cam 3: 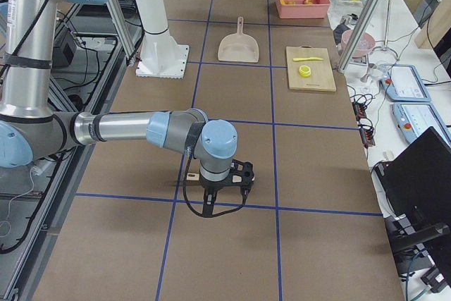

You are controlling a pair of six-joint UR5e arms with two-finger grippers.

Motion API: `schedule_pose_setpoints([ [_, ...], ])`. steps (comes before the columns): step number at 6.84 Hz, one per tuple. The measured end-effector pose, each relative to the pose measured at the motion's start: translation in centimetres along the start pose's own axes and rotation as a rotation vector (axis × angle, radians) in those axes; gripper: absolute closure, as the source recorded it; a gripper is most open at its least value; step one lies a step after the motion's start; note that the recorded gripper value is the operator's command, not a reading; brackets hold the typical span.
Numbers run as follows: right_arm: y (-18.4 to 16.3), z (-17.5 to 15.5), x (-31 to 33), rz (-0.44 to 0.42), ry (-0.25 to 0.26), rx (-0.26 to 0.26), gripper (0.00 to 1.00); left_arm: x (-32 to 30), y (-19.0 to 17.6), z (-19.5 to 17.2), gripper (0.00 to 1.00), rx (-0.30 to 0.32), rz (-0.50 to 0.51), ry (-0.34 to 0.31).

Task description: Sweep and dump trash into bin

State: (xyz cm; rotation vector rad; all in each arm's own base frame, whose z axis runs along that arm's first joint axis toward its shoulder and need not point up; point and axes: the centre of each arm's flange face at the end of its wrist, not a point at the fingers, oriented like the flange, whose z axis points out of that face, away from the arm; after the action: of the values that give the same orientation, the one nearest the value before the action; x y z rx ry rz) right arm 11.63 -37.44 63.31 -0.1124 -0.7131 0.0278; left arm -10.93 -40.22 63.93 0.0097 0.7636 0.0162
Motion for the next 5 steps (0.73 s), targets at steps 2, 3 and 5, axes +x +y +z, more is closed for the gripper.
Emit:
schedule_pose_setpoints([
  [2,-0.31,-0.12,-0.06,-0.003,-0.001,0.003,0.00,0.29,-0.20,-0.33,0.02,0.007,0.005,-0.001],
  [3,-0.31,-0.22,-0.16,-0.005,-0.001,0.005,0.00,0.42,-0.24,-0.47,0.02,0.009,0.007,-0.001],
  [5,-0.31,-0.28,-0.21,-0.003,-0.002,0.006,0.00,0.46,-0.26,-0.52,0.02,0.010,0.008,-0.001],
])
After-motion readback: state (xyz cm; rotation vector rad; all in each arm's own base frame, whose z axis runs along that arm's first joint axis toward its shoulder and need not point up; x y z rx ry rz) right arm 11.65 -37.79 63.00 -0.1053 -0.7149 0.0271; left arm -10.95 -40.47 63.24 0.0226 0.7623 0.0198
